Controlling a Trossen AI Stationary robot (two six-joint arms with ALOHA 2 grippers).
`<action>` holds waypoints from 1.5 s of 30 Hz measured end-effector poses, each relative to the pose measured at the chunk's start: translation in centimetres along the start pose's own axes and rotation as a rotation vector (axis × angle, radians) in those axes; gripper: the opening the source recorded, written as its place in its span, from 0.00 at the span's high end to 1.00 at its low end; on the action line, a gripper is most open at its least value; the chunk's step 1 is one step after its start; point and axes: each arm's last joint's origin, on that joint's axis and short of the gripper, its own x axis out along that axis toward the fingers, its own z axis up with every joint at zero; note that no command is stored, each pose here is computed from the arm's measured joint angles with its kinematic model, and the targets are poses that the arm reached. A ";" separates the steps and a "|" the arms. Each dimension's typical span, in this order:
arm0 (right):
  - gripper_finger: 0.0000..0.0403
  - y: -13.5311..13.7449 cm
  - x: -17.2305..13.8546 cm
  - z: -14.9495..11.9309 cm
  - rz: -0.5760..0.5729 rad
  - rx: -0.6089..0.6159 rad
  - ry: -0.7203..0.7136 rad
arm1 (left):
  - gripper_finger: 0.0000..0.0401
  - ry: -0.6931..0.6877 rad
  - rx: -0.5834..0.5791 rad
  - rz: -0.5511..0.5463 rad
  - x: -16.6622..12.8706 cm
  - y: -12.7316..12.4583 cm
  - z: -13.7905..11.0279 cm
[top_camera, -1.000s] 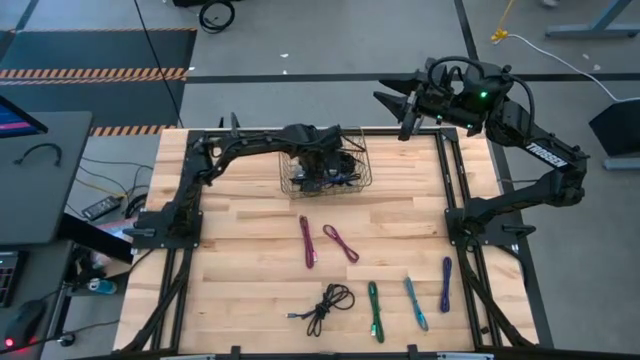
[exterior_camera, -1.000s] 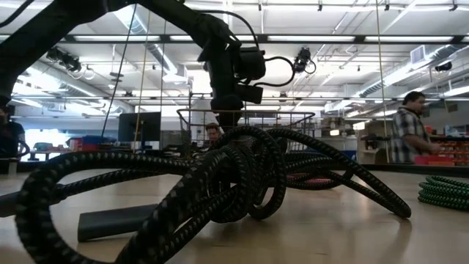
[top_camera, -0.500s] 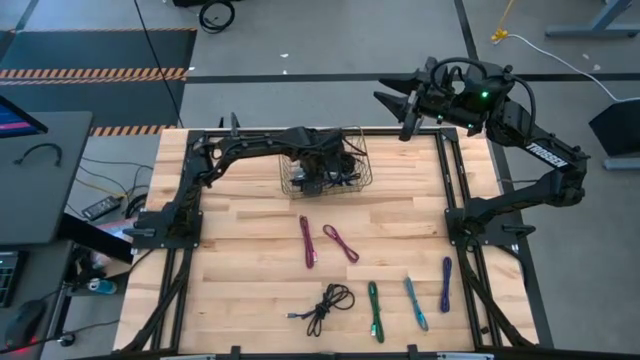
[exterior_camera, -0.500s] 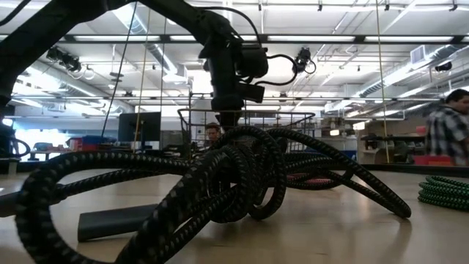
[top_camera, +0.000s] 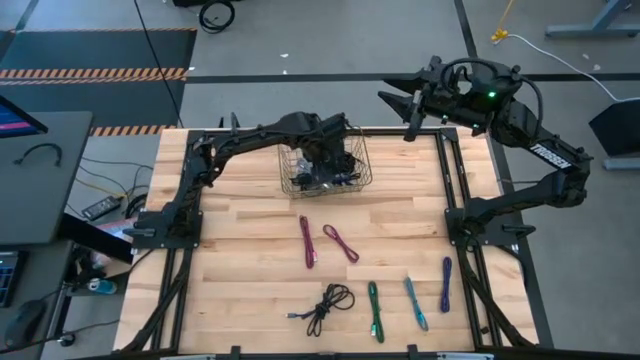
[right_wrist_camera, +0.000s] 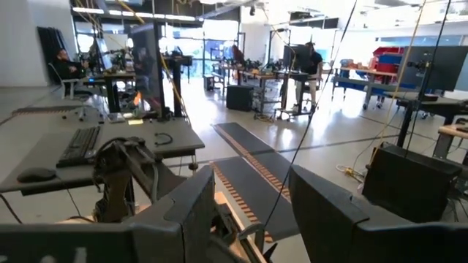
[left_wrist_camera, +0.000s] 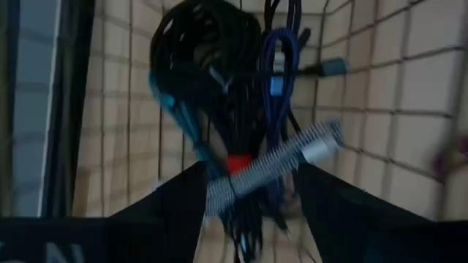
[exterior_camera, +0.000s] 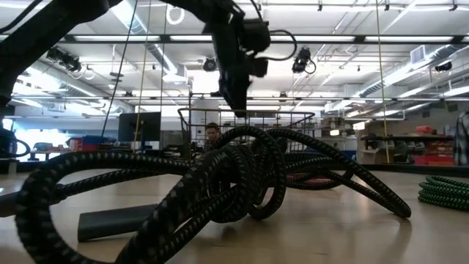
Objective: Pick and place USB-C Cables
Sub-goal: Put the dark blue charger cable into the wire basket
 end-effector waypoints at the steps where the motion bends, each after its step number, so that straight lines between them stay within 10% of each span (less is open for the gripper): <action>1: 0.55 0.0 -0.4 0.2 0.005 0.001 -0.006 | 0.45 0.009 -0.004 -0.002 -0.9 0.1 0.0; 10: 0.55 0.6 -4.2 -0.5 0.100 0.142 0.156 | 0.50 0.112 -0.026 0.078 -7.4 2.3 -1.2; 23: 0.57 5.5 -4.7 -6.9 0.146 0.523 0.944 | 0.50 0.034 -0.187 0.199 -14.6 5.1 -5.2; 31: 0.57 9.8 -3.7 -11.3 -0.070 0.501 1.462 | 0.50 -0.054 -0.265 0.268 -18.7 5.3 -7.1; 45: 0.57 18.4 -7.4 -19.6 -0.423 0.665 1.715 | 0.50 -0.072 -0.217 0.261 -19.4 4.8 -7.3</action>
